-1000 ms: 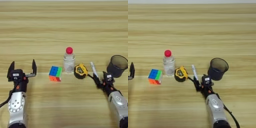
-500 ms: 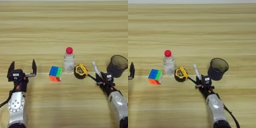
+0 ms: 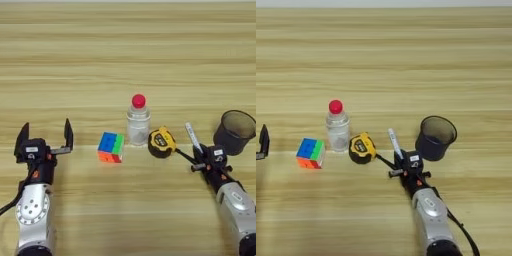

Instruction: Move the objects on the table

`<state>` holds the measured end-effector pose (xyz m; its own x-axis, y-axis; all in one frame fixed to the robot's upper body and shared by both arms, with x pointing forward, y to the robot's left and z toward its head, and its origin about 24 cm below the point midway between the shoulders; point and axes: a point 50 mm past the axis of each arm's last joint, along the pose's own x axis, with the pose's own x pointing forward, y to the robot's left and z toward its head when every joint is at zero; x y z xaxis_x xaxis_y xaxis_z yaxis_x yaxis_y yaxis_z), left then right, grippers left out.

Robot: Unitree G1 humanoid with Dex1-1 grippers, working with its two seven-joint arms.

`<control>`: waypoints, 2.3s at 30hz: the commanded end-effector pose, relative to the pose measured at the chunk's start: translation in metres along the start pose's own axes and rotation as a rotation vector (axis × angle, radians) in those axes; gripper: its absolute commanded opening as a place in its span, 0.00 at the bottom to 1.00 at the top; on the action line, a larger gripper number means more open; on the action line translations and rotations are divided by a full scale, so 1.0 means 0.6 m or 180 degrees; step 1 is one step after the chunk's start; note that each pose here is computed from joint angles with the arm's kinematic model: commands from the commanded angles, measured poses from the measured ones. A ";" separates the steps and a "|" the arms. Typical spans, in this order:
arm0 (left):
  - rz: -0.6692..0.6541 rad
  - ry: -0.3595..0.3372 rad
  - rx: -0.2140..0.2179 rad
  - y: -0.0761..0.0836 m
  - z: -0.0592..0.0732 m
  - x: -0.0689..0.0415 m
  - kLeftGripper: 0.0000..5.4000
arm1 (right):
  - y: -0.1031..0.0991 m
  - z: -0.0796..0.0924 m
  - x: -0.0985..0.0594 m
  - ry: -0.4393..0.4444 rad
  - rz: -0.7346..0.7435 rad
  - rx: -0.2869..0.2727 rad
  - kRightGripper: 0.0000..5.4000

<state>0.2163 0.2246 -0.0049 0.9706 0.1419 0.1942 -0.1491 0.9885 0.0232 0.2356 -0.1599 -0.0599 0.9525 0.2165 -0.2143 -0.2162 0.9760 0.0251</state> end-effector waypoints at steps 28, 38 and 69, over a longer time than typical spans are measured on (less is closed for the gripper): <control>0.0023 0.0126 -0.0011 0.003 -0.013 -0.002 1.00 | 0.008 0.128 -0.046 -0.0879 -0.0105 0.0002 0.14; 0.0022 0.0120 -0.0016 0.003 -0.013 -0.001 1.00 | -0.019 0.182 -0.071 -0.1187 -0.0320 -0.0025 0.14; 0.0020 0.0108 -0.0021 0.001 -0.012 -0.001 1.00 | -0.183 0.105 -0.078 -0.0357 -0.1590 -0.0182 0.14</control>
<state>0.2158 0.2248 -0.0124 0.9760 0.1488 0.1592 -0.1535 0.9880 0.0176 0.2247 -0.2760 0.0177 0.9571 -0.2874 -0.0380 0.2830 0.9546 -0.0929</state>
